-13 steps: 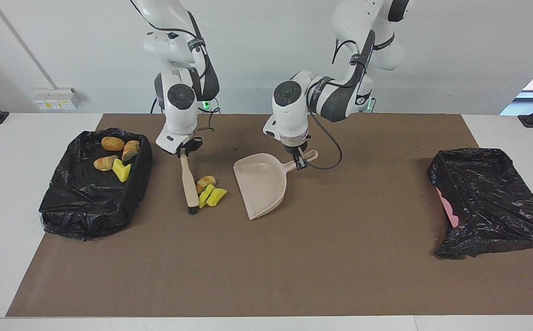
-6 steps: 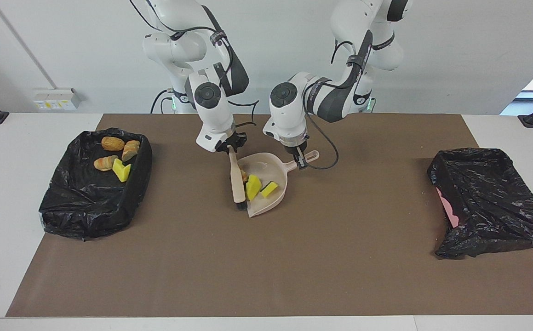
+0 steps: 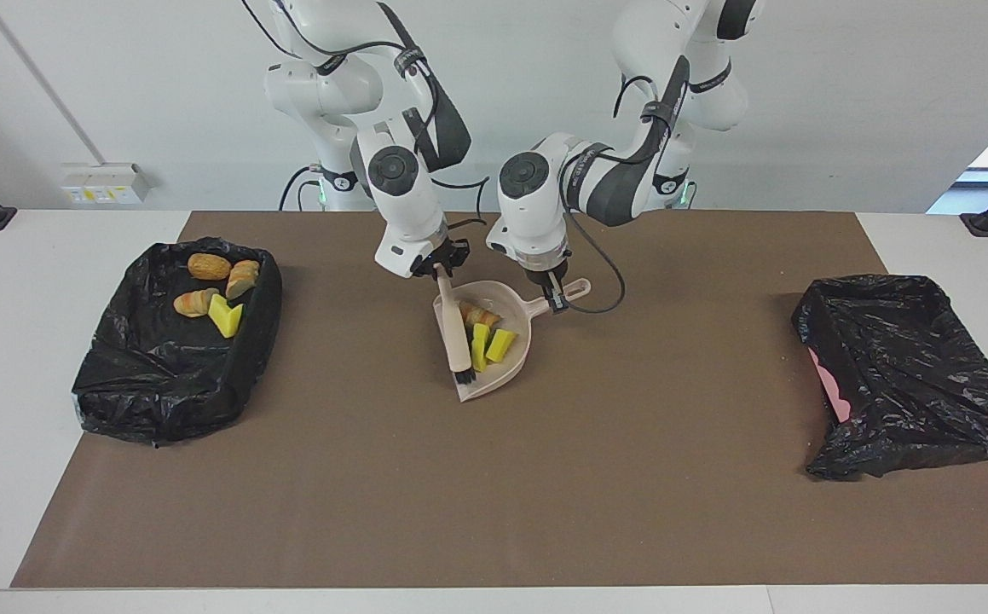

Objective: Sweep and dump trash in bin
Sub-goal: 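Sweep the sponge and bread into the dustpan with the brush in the right gripper, then carry the loaded dustpan with the left gripper to the nearby black bag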

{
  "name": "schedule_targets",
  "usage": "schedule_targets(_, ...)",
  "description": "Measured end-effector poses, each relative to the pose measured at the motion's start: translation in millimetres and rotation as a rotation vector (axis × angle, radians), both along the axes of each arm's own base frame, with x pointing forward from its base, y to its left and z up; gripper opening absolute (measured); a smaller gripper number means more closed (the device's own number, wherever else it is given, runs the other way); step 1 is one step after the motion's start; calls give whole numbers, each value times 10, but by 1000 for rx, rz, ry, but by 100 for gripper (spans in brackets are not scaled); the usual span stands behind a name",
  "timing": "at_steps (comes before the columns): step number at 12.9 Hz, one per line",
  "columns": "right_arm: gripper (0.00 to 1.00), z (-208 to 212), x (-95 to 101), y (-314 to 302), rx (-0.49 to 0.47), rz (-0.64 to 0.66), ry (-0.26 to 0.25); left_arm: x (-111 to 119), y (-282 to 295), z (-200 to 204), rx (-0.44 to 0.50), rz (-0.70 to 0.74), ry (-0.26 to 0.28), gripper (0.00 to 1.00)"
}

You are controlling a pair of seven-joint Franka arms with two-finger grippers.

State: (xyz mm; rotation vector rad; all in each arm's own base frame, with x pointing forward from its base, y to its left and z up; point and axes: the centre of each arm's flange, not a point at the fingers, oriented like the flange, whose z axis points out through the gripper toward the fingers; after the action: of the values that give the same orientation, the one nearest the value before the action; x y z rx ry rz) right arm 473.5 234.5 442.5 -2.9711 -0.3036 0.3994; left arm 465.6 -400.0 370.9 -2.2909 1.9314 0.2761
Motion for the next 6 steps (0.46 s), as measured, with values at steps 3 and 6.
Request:
schedule_targets(3, 27, 299, -239, -199, -155, -38, 44, 74, 23, -6, -29, -8, -29, 32)
schedule_targets(6, 27, 301, -657, 46, -249, -90, 69, 314, 250, -23, -59, -23, -58, 32)
